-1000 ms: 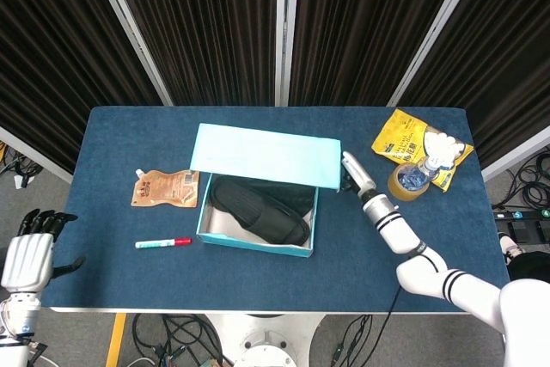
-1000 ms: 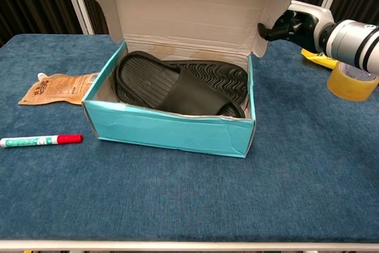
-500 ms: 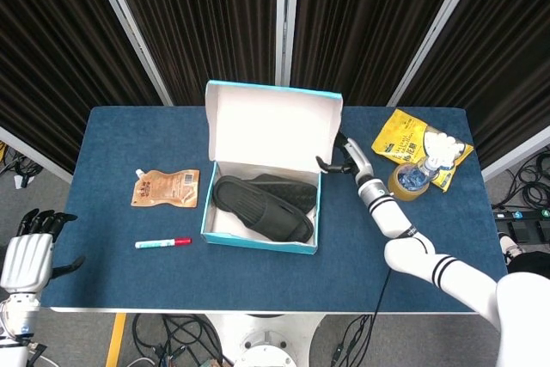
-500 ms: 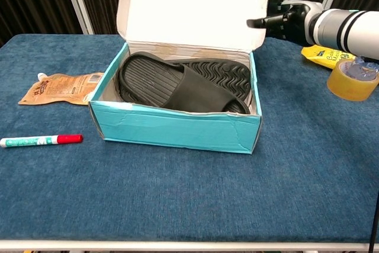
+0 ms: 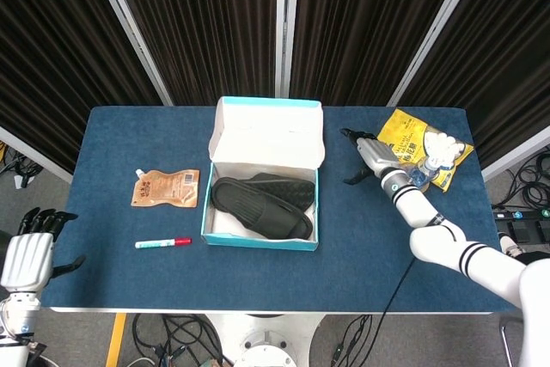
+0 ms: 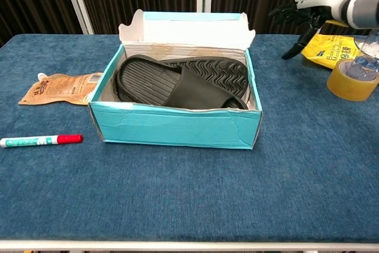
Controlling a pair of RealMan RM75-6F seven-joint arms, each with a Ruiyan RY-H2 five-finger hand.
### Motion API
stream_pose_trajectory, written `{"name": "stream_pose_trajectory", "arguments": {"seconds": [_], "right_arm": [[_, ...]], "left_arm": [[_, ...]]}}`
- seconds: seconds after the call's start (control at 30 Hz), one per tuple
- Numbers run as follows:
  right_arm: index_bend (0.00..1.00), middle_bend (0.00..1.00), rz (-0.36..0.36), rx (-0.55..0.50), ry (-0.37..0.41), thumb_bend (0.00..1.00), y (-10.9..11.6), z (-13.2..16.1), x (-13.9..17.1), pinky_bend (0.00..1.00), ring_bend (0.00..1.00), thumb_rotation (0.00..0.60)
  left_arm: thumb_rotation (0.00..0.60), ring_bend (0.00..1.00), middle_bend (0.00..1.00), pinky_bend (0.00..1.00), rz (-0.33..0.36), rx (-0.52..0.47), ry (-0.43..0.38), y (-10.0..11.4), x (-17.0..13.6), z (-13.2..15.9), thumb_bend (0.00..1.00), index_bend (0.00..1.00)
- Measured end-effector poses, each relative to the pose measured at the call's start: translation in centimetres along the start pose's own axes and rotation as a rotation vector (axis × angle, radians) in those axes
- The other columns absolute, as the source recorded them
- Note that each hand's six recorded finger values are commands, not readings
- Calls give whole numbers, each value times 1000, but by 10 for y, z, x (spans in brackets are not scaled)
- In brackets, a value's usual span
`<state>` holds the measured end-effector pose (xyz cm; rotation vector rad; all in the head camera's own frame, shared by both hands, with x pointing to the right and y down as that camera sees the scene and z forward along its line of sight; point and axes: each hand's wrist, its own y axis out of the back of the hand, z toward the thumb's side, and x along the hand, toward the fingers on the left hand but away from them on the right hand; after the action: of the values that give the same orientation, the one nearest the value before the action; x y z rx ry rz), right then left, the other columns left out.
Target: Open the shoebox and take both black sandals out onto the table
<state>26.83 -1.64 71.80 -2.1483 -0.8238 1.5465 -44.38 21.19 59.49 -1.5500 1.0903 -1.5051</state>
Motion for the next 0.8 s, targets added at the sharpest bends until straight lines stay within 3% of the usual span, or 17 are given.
{"name": "stream_pose_trajectory", "arguments": {"seconds": [0.07, 0.2, 0.33, 0.57, 0.67, 0.8], "right_arm": [[101, 163, 6, 53, 15, 20, -1, 6, 11, 28, 17, 600], [121, 181, 19, 62, 73, 20, -5, 27, 35, 34, 33, 600], [121, 185, 31, 77, 186, 21, -14, 59, 53, 42, 33, 600], [127, 212, 77, 157, 378, 21, -45, 117, 55, 85, 68, 600], [141, 254, 119, 164, 419, 20, -65, 139, 50, 101, 127, 600], [145, 265, 136, 153, 417, 21, -74, 148, 45, 104, 146, 600]], "left_arm": [[600, 156, 255, 111, 2, 0, -1, 0, 0, 0, 110, 271], [600, 156, 255, 111, 1, -1, 4, 0, 0, -1, 110, 271], [600, 156, 255, 111, 3, -3, 3, 0, -1, -1, 110, 271], [600, 156, 255, 111, 8, -7, 12, 1, -2, -3, 110, 271], [600, 156, 255, 111, 10, -11, 20, 1, -5, -6, 110, 271], [600, 155, 255, 111, 7, -14, 24, -1, -7, -9, 110, 271]]}}
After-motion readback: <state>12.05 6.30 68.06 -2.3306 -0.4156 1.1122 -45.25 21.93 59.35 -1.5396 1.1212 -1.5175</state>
